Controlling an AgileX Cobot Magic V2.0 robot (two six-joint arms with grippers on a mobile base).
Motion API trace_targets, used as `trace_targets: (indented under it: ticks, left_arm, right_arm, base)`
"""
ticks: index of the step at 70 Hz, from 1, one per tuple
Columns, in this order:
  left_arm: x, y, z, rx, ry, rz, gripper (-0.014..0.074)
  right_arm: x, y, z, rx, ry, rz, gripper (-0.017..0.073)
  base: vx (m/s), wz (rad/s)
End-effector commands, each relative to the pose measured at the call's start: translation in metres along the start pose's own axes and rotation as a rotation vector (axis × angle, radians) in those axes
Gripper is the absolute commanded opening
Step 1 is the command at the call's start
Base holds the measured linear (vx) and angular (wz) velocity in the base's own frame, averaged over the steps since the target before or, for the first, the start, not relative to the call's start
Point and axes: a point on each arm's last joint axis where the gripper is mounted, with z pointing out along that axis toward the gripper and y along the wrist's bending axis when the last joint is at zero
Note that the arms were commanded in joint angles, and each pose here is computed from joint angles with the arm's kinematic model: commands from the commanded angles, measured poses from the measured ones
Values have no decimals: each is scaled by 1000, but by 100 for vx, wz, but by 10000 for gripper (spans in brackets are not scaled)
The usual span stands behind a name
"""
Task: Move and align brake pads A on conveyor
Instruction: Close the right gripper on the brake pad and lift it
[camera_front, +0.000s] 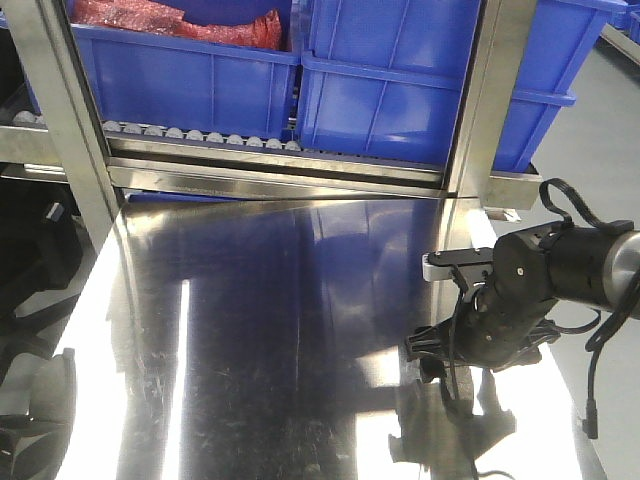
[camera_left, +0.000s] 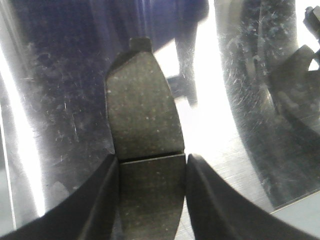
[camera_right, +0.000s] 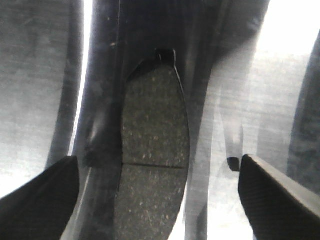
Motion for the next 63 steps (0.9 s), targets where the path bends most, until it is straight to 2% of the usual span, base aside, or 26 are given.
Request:
trace_targets:
  ticks: [1,18,26,51,63]
  left_arm:
    - [-14,-3,-6,17,-98,-4,83]
    - [-14,-3,-6,17,-98,-4,83]
    - [-14,-3,-6,17,-98,-4,83]
    - [-14,-3,-6,17,-98,-4,83]
    - [-14,-3,-6,17,-98,-4,83]
  right_arm:
    - [-11,1,-18,-14,-94,-9,592]
    - [-11,1,-14,-12,-83,-13,552]
    - [-11,1,-14,-12,-82,-13,504]
    - [-11,1,-14,-12,-84,-14,223]
    - [-11,1,-14,-12,-83,-14,125]
  base:
    - [0,0]
    - [0,0]
    - [0,0]
    - [0,0]
    - [0,0]
